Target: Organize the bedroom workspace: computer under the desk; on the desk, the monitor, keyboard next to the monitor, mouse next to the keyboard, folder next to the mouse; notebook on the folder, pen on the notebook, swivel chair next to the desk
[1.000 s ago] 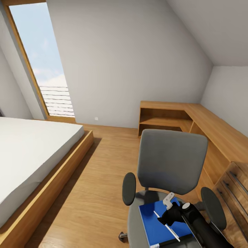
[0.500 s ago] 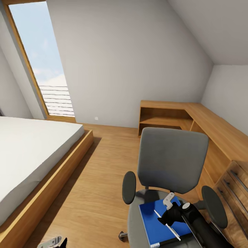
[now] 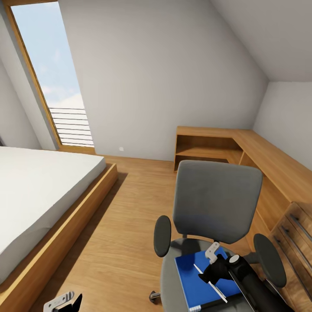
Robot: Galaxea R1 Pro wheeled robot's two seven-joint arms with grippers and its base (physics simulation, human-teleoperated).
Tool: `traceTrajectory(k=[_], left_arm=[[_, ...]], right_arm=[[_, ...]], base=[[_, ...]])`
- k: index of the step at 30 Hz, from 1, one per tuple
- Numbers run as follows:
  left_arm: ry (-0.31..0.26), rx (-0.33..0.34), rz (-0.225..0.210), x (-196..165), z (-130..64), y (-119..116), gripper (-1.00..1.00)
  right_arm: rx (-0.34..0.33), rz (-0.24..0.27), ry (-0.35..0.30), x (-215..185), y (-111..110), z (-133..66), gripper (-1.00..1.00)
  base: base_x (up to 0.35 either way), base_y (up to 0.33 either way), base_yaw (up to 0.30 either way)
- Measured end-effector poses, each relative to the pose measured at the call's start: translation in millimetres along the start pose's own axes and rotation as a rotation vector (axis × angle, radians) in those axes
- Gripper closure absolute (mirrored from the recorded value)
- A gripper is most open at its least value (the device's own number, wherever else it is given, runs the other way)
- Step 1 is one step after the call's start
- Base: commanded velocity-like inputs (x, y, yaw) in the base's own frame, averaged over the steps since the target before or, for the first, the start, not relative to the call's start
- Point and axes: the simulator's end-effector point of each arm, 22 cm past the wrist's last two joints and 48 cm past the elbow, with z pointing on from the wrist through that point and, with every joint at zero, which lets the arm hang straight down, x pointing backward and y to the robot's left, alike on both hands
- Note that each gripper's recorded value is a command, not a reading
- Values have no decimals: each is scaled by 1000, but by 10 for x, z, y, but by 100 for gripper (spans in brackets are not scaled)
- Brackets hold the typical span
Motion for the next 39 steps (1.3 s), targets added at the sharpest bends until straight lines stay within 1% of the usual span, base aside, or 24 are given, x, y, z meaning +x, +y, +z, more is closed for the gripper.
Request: traceTrajectory(k=[5, 10, 18, 33, 39], left_arm=[[5, -3, -24, 29, 0, 12, -100], [11, -6, -34, 58, -1, 25, -100], [24, -11, -39, 124, -2, 49, -100], [26, -12, -42, 137, -3, 55, -100], [26, -11, -43, 214, 63, 74, -100]], right_arm=[[0, 0, 1, 3, 1, 1, -100], [-1, -1, 1, 3, 8, 4, -100], [-1, -2, 2, 3, 13, 6, -100], [-3, -1, 4, 5, 19, 7, -100], [-4, -2, 5, 59, 31, 98, -100]], base=[[0, 0, 0], [0, 0, 0], [0, 0, 0], [0, 0, 0], [0, 0, 0]])
